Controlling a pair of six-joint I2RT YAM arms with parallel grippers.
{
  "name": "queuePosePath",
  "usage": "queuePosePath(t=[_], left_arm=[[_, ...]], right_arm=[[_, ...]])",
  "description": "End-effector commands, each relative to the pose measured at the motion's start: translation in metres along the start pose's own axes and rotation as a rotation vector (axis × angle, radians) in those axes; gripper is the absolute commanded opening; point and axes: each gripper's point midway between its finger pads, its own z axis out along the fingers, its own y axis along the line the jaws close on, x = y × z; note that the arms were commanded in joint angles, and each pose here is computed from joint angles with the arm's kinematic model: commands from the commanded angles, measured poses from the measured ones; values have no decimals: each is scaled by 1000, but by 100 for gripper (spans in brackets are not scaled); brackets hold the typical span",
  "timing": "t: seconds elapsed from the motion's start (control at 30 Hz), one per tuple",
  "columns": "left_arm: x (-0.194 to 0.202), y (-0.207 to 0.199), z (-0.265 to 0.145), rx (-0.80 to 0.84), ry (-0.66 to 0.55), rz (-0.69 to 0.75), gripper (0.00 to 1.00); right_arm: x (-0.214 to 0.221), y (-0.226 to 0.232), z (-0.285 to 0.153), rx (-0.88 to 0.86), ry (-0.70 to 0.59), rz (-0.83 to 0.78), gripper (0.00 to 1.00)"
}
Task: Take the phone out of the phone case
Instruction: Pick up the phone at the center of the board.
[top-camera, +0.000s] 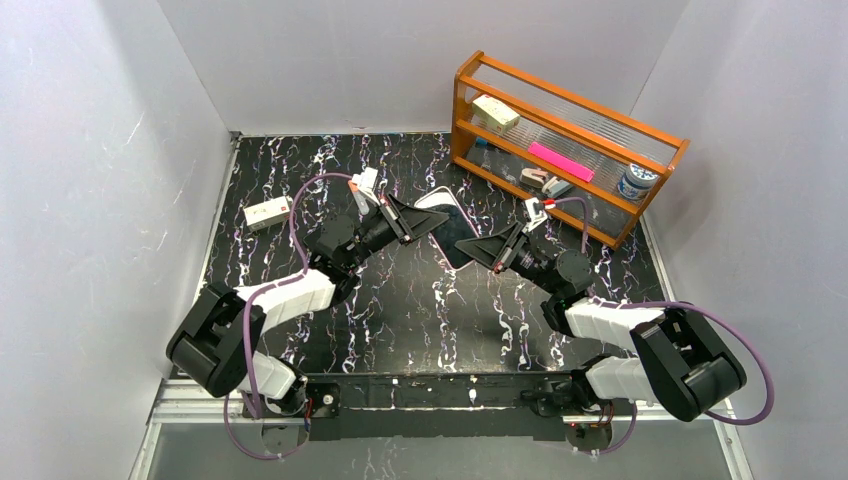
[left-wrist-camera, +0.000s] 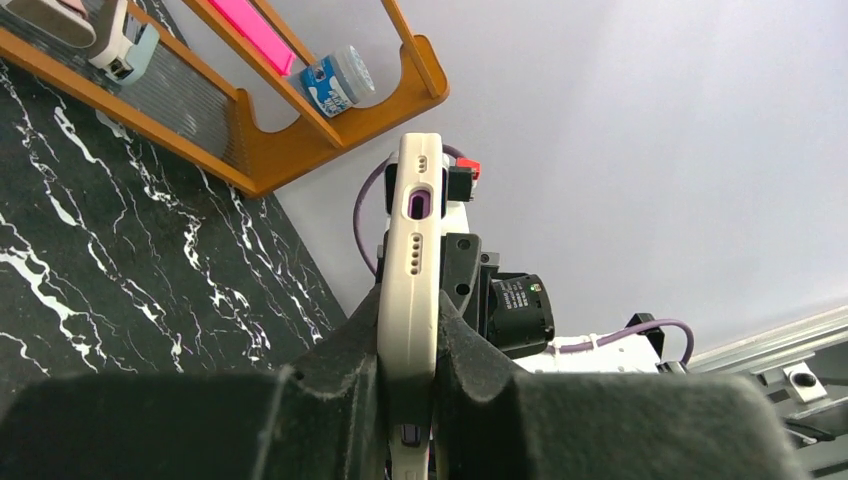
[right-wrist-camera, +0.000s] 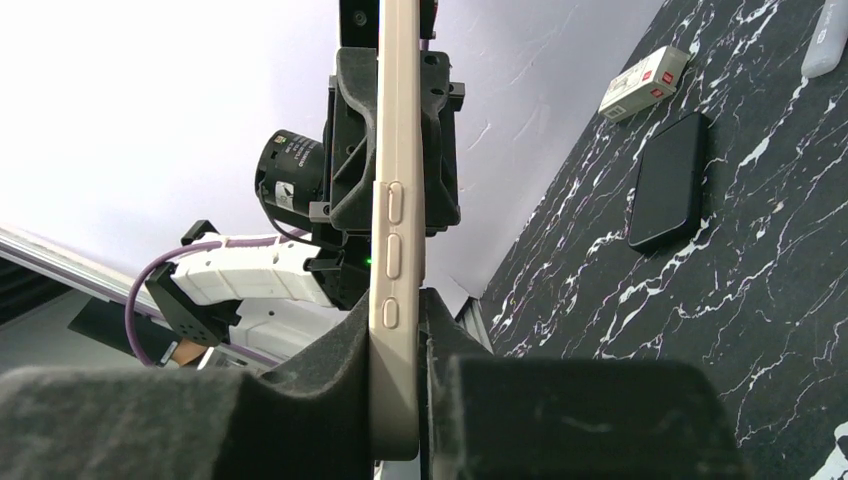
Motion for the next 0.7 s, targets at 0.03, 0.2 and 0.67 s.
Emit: queuePosePath(t=[0.03, 0.2, 0.67], left_arm=[[-16, -6, -9, -14, -115, 22, 0], [-35, -3, -16, -49, -236, -9, 0], [-54, 0, -26, -78, -367, -115, 0]], right_arm=[[-10, 32, 7, -106, -21, -99, 31], [0, 30, 4, -95, 2, -125, 50], [24, 32, 1, -112, 34, -203, 53]])
